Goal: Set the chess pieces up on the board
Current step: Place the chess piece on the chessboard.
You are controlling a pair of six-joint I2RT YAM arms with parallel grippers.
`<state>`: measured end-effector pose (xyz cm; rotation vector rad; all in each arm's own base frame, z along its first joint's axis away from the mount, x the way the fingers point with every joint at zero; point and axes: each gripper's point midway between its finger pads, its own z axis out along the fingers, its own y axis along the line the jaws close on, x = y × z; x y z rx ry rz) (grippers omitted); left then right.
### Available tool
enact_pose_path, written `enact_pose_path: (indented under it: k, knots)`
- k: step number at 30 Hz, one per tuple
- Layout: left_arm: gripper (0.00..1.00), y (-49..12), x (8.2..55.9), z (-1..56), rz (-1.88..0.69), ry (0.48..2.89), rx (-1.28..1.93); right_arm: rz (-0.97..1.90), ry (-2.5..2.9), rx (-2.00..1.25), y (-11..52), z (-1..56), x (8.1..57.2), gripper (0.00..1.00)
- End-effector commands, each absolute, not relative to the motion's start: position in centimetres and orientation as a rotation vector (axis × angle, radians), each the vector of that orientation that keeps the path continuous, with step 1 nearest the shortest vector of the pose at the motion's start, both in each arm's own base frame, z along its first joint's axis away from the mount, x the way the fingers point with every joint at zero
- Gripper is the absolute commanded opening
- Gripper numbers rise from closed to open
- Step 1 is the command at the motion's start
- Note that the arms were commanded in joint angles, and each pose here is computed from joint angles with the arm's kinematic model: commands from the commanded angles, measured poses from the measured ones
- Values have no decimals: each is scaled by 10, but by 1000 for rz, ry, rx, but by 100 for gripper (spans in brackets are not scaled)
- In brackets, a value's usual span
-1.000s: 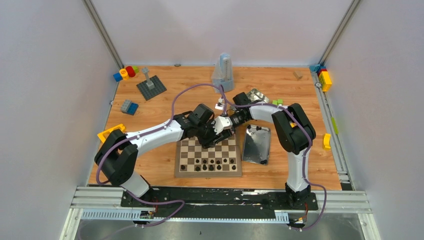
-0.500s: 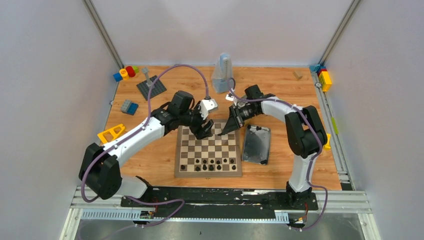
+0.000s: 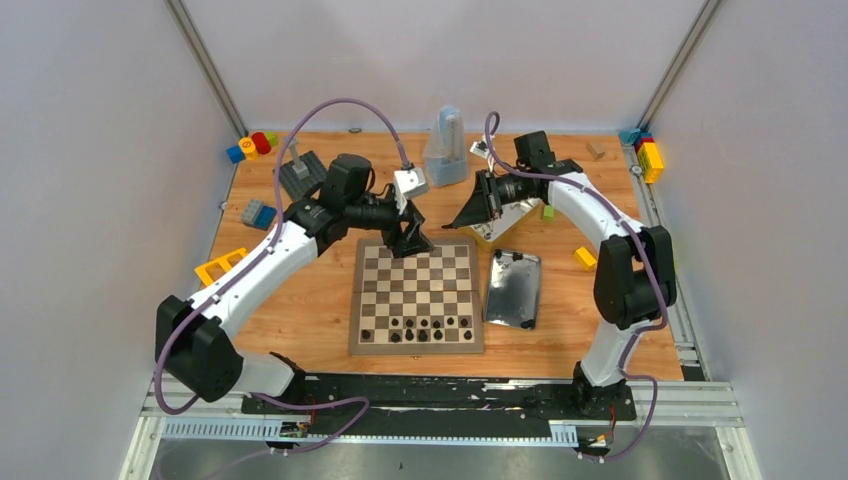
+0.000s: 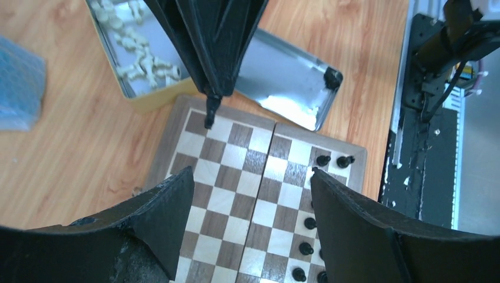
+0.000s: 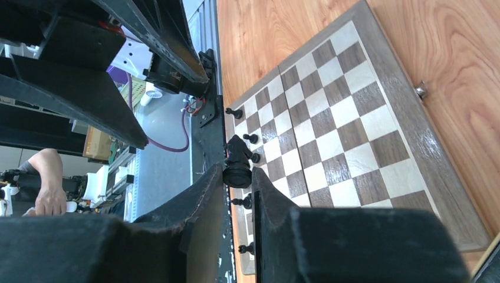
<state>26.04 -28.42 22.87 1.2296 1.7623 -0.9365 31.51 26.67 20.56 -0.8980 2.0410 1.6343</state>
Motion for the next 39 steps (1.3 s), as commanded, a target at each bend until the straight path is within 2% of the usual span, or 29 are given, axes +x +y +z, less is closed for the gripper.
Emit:
enact_pose_path:
  k: [1,11,19,39]
  knots:
    - [80,-288,257,282,-1003,1628,1223,1655,1914,-957,269,255,303,1]
    - [81,-292,260,320,-1176,1571,1100,1638,1845,-978,266,292,292,1]
    - [80,-303,262,318,-1319,1536,1040,1687,1826,-972,267,303,288,1]
    - [60,-313,273,308,-1373,1489,1000,1823,1821,-944,269,303,281,1]
